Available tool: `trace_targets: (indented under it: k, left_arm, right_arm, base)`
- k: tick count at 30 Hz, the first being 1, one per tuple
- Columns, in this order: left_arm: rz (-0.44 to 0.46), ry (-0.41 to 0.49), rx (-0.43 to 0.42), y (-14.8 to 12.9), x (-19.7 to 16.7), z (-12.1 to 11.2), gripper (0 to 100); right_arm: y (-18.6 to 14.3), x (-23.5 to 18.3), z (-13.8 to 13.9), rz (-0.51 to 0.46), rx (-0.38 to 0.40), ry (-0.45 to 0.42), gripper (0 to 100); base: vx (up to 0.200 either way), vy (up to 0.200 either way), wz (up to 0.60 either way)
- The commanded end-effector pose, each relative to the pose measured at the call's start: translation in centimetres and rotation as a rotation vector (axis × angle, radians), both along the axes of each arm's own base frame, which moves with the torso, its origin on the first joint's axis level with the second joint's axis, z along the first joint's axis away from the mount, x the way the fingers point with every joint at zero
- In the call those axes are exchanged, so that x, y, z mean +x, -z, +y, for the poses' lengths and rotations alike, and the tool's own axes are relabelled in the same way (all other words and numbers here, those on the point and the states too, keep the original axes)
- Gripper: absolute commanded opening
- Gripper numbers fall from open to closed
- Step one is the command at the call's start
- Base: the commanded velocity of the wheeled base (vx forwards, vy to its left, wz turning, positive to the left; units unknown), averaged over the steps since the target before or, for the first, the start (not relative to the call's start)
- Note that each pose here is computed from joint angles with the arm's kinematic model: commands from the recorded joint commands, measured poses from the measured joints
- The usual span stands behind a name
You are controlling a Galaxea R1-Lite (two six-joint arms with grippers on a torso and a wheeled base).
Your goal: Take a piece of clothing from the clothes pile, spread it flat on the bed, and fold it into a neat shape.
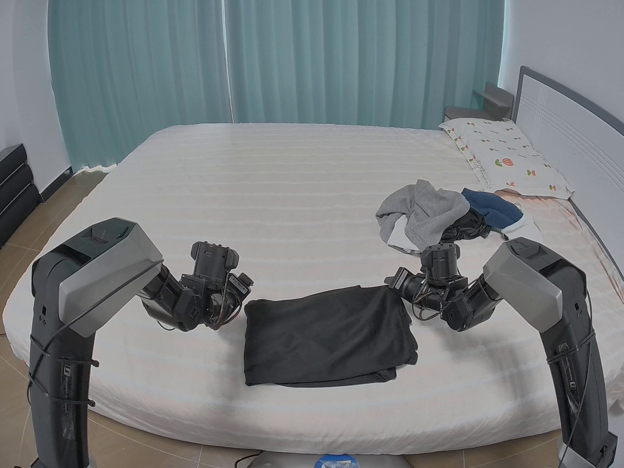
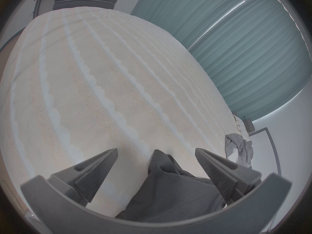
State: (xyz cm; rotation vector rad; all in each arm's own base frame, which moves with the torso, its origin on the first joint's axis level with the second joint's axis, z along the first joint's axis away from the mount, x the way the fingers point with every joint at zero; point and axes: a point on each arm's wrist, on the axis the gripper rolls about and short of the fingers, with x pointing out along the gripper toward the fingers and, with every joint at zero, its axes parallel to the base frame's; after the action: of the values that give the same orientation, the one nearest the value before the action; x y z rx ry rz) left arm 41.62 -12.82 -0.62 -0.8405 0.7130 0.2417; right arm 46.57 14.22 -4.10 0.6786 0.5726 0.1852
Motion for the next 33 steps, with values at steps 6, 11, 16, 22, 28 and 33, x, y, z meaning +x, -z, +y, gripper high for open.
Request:
trace_targets:
  k: [6,11,16,22,28,33]
  left_arm:
    - [0.045,0.128,-0.027,-0.5,-1.8,0.4,100]
    - [0.071,0.218,-0.041,-0.4,-3.1,0.6,100]
    - [0.023,0.349,0.036,1.0,-5.2,0.8,100]
    - [-0.003,0.447,0.111,1.7,-6.4,-0.6,100]
    - [0.012,0.468,0.133,2.4,-6.7,-1.1,100]
    - [0.017,0.495,0.195,3.2,-6.8,-1.2,100]
  right_arm:
    - [-3.2,-4.4,-3.2,-0.024,0.009,0.022,100]
    - [-3.5,-6.8,-4.6,-0.006,0.028,0.014,100]
    - [-2.0,-11.5,-6.2,0.077,0.077,0.039,100]
    - [0.2,-12.9,-6.3,0.062,0.177,0.067,100]
    - [0.2,-13.7,-6.3,0.059,0.193,0.051,100]
    - [0.6,-14.0,-6.3,0.046,0.195,0.047,100]
  base:
    - [0.0,0.0,0.0]
    - [0.0,0.0,0.0]
    - [0.0,0.0,0.0]
    - [0.0,0.0,0.0]
    - [0.0,0.0,0.0]
    - [0.0,0.0,0.0]
